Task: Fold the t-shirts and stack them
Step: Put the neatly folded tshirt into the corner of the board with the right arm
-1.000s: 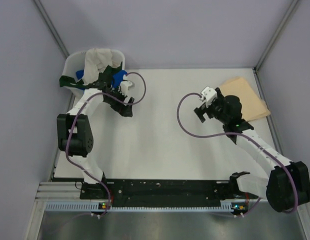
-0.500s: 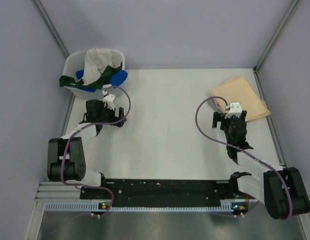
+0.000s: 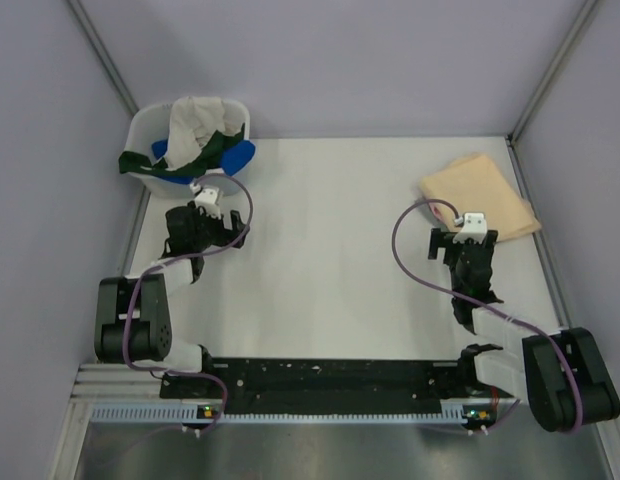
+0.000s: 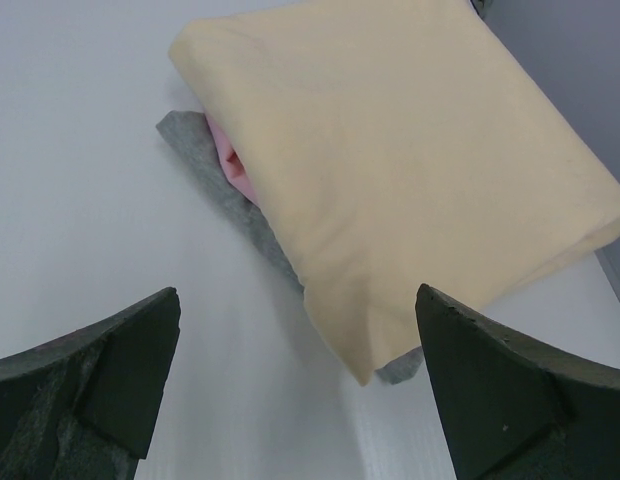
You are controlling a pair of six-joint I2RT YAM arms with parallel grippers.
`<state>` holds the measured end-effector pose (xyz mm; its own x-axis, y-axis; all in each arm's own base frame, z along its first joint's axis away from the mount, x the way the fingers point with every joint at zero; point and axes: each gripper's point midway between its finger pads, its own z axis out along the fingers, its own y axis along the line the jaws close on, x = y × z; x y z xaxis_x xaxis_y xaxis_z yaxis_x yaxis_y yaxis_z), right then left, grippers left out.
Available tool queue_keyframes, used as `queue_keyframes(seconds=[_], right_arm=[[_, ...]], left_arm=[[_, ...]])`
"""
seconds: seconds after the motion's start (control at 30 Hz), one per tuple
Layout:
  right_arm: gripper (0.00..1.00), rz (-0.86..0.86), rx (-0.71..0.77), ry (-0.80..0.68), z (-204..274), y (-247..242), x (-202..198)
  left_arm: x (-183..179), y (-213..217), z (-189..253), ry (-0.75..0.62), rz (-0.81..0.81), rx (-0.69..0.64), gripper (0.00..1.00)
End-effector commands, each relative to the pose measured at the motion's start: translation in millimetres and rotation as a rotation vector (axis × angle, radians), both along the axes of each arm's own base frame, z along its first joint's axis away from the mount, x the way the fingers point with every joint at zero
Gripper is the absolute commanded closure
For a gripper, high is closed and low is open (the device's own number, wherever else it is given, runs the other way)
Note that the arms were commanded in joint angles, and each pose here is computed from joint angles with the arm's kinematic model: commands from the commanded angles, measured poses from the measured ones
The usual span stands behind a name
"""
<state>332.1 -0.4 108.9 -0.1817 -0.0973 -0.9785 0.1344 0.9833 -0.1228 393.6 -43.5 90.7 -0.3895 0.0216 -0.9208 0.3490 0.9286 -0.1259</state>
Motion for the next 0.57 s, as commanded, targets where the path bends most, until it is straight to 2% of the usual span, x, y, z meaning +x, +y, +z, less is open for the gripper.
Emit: queue_keyframes(seconds=[0.0,0.53], right_arm=[[0.01,-0.001,0.017,-0.065,16.7,1.2,7.1],[0.01,0.009,0.012,-0.052,15.7,3.1,10.0]], left_arm=[[7.7,1.9,22.4,-0.093,0.007,-0.007,0.01],[6.5,5.9,26.0,-0.12,0.031,-0.001,0.01]])
